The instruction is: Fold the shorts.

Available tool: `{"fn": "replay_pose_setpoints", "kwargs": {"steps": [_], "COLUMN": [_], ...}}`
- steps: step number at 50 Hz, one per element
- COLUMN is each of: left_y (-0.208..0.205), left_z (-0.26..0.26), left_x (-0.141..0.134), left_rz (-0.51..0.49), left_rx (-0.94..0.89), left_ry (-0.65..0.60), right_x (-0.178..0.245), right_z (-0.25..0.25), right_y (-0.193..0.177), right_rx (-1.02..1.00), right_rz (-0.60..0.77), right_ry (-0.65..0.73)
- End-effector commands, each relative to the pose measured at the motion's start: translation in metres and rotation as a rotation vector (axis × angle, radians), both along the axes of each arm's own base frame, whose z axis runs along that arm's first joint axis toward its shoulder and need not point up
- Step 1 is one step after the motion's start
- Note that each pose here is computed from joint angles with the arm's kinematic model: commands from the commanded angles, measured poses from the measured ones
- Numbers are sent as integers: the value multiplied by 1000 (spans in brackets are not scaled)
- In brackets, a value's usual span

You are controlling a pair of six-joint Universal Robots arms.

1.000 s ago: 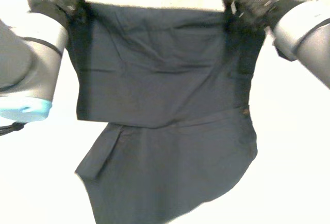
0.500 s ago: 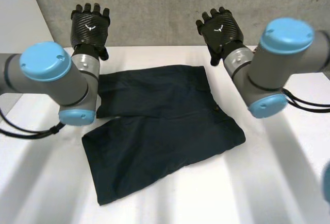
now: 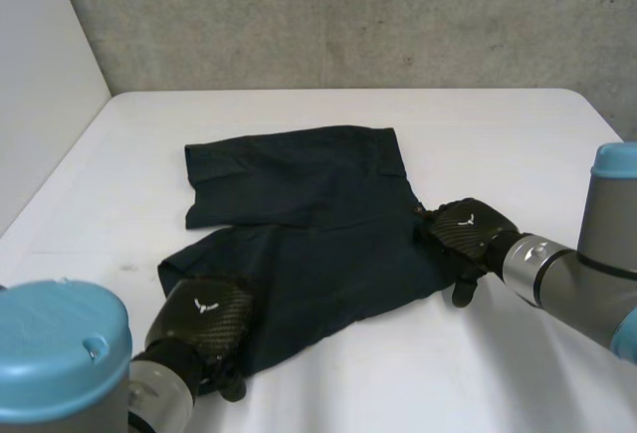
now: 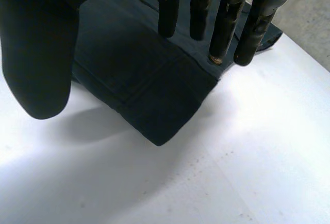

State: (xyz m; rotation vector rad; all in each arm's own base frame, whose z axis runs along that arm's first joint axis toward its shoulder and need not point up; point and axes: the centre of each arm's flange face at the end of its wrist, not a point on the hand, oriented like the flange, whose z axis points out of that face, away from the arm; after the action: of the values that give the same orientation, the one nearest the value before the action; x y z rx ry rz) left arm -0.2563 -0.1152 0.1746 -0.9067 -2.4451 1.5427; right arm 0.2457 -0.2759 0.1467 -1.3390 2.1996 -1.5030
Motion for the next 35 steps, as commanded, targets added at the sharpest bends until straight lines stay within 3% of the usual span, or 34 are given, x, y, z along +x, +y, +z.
{"fn": "replay_pose_setpoints", "kwargs": {"steps": [1, 6, 18, 29, 35], "left_y": [-12, -24, -22, -14, 3], "left_z": [-27, -39, -52, -15, 15], "left_x": [1, 3, 3, 9, 22], "left_rz": [36, 82, 72, 34, -49], "left_rx": [-41, -69, -49, -170, -266], "left_ry": [-70, -88, -124, -119, -241], "right_x": [4, 5, -14, -24, -32], "right_z": [-15, -14, -11, 14, 41], "right_y": [-10, -11, 1, 24, 45], "right_rx": [-75, -100, -53, -85, -65], "right_rz": [-1, 0, -48, -59, -40], "right_ry": [-26, -38, -16, -10, 44]}}
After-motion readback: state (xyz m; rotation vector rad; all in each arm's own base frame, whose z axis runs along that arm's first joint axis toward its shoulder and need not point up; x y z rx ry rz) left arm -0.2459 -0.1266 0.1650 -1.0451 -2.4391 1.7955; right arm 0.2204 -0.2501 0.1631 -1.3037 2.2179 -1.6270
